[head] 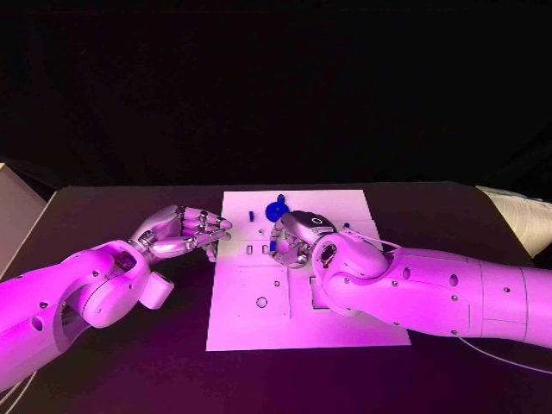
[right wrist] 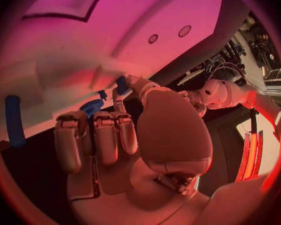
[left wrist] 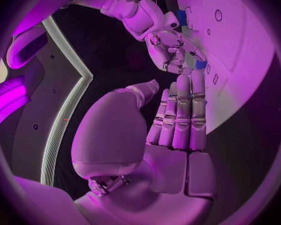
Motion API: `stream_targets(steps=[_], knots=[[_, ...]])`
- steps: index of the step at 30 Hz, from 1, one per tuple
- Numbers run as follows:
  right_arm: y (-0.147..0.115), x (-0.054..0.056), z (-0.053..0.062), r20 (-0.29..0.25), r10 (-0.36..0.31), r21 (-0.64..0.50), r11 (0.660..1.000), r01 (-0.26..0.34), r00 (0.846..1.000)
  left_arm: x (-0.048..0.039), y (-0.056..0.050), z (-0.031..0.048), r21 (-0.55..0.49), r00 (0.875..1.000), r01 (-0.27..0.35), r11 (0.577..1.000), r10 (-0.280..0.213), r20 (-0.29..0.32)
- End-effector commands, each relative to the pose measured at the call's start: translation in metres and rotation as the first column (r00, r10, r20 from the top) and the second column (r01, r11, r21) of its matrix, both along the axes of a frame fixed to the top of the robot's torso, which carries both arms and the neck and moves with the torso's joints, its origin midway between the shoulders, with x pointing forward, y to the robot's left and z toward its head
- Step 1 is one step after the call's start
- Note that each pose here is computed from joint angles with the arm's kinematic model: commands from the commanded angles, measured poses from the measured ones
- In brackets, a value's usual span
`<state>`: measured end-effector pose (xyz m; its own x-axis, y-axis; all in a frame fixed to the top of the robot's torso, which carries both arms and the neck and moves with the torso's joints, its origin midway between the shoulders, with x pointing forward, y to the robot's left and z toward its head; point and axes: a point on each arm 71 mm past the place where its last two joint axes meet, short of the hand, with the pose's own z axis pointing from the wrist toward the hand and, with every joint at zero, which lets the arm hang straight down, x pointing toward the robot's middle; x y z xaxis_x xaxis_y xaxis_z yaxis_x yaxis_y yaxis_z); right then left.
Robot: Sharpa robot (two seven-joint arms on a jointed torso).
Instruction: Assemble the parts on the task board
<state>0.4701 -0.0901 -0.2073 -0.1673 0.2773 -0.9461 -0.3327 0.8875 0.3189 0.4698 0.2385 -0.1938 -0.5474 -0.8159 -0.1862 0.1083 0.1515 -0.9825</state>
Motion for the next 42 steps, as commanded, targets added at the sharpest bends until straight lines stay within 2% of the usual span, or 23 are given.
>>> stream_targets(steps=[1,23,42], knots=[[0.003,-0.001,-0.001,0.004,0.023,-0.013,1.0,-0.023,1.0,-0.0009,-0.002,0.0003,-0.012,1.0,0.02,1.0,-0.02,-0.006],[0.002,-0.001,0.001,0.022,0.028,0.014,0.999,-0.029,0.999,-0.0011,-0.002,0.0001,-0.011,1.0,0.025,1.0,-0.025,-0.008],[-0.01,-0.008,0.01,0.087,0.034,0.097,0.994,-0.042,0.996,-0.0004,-0.002,-0.0005,-0.011,1.0,0.023,1.0,-0.023,-0.005]])
